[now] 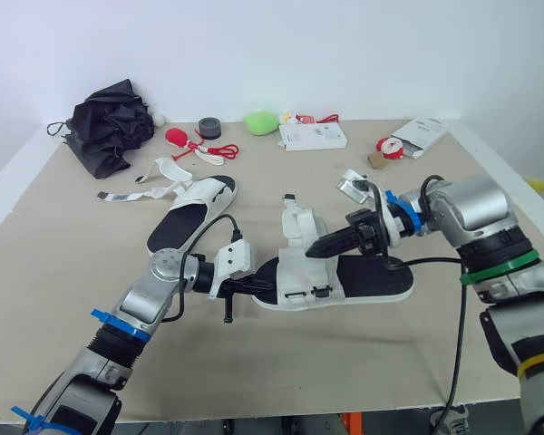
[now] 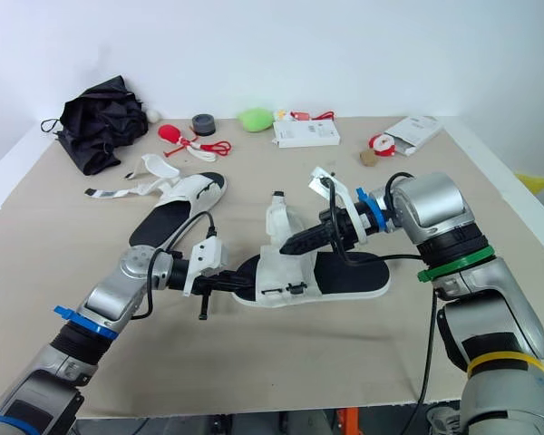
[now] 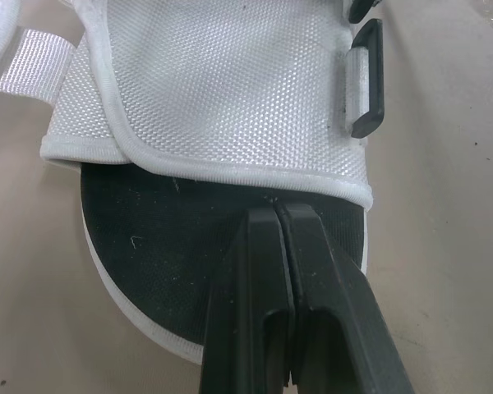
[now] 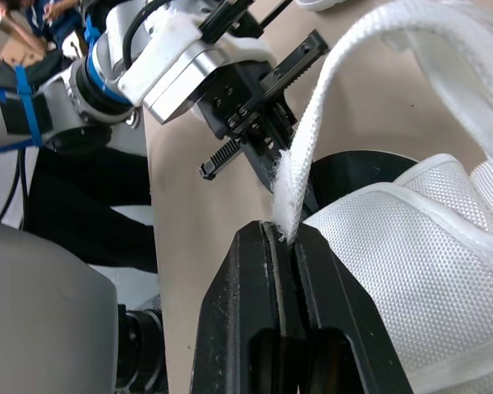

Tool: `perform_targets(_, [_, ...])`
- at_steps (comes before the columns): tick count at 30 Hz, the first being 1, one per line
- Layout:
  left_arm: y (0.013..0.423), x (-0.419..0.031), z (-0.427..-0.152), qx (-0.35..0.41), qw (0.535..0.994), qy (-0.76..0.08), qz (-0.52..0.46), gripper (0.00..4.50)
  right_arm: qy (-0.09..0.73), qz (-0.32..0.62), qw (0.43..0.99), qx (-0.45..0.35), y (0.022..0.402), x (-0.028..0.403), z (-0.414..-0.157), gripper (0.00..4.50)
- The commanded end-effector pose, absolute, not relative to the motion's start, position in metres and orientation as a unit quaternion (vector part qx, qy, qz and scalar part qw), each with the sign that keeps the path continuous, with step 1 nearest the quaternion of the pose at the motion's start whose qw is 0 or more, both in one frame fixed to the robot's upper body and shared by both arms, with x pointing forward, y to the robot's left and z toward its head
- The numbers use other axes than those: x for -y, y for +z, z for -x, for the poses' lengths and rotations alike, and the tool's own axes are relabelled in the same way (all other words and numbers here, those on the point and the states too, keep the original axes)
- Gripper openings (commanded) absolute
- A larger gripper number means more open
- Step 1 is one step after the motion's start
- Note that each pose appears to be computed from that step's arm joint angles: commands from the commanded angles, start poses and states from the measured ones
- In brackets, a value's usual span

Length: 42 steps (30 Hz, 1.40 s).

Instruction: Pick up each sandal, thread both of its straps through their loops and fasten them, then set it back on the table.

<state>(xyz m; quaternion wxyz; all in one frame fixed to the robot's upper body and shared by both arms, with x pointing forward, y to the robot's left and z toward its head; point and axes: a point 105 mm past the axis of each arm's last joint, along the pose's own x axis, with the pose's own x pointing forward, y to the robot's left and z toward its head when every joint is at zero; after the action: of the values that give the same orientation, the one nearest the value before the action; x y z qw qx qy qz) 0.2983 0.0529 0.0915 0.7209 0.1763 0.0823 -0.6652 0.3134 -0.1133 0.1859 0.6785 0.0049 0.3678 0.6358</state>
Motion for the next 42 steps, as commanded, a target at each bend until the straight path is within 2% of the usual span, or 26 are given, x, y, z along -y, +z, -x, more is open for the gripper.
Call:
perform_targets(1, [0.051,-0.064,-0.29,-0.166,0.715,-0.656,-0.175,0.0,0.646,0.032,0.664,-0.374,0.183,0.117,-0.304,0.03])
perform_targets(12, [0.051,-0.064,-0.291,-0.166,0.716,-0.656,-0.174,0.0,0.654,0.049,0.654,-0.377,0.17,0.118,-0.295,0.03])
perform_targets(15, [0.051,-0.065,-0.29,-0.167,0.716,-0.655,-0.173,0.0,0.638,0.053,0.682,-0.353,0.166,0.118,-0.305,0.99])
perform_targets(17, [0.051,-0.066,-0.29,-0.168,0.716,-0.655,-0.173,0.0,0.643,0.045,0.683,-0.343,0.172,0.118,-0.305,2.05])
perform_targets(18, [0.051,-0.066,-0.29,-0.168,0.716,-0.655,-0.173,0.0,0.645,0.044,0.682,-0.341,0.175,0.118,-0.304,2.31])
perform_targets(21, [0.051,-0.067,-0.291,-0.168,0.716,-0.654,-0.174,0.0,0.644,0.039,0.685,-0.338,0.185,0.123,-0.301,3.72])
perform_targets(27, [0.053,-0.066,-0.291,-0.167,0.718,-0.653,-0.173,0.0,0.641,0.059,0.713,-0.277,0.216,0.138,-0.286,3.72])
perform_targets(29, [0.053,-0.066,-0.291,-0.166,0.718,-0.653,-0.173,0.0,0.642,0.06,0.72,-0.255,0.225,0.143,-0.268,3.72])
perform_targets(31, [0.053,-0.066,-0.29,-0.165,0.717,-0.654,-0.172,0.0,0.633,0.089,0.72,-0.27,0.21,0.15,-0.239,3.72])
perform_targets(34, [0.053,-0.066,-0.29,-0.164,0.716,-0.656,-0.174,0.0,0.608,0.109,0.729,-0.293,0.184,0.152,-0.221,3.72])
perform_targets(37, [0.054,-0.064,-0.29,-0.162,0.715,-0.658,-0.174,0.0,0.573,0.115,0.756,-0.296,0.162,0.156,-0.217,3.72])
perform_targets(42, [0.054,-0.062,-0.289,-0.163,0.708,-0.664,-0.176,0.0,0.535,0.089,0.788,-0.291,0.147,0.158,-0.221,3.72])
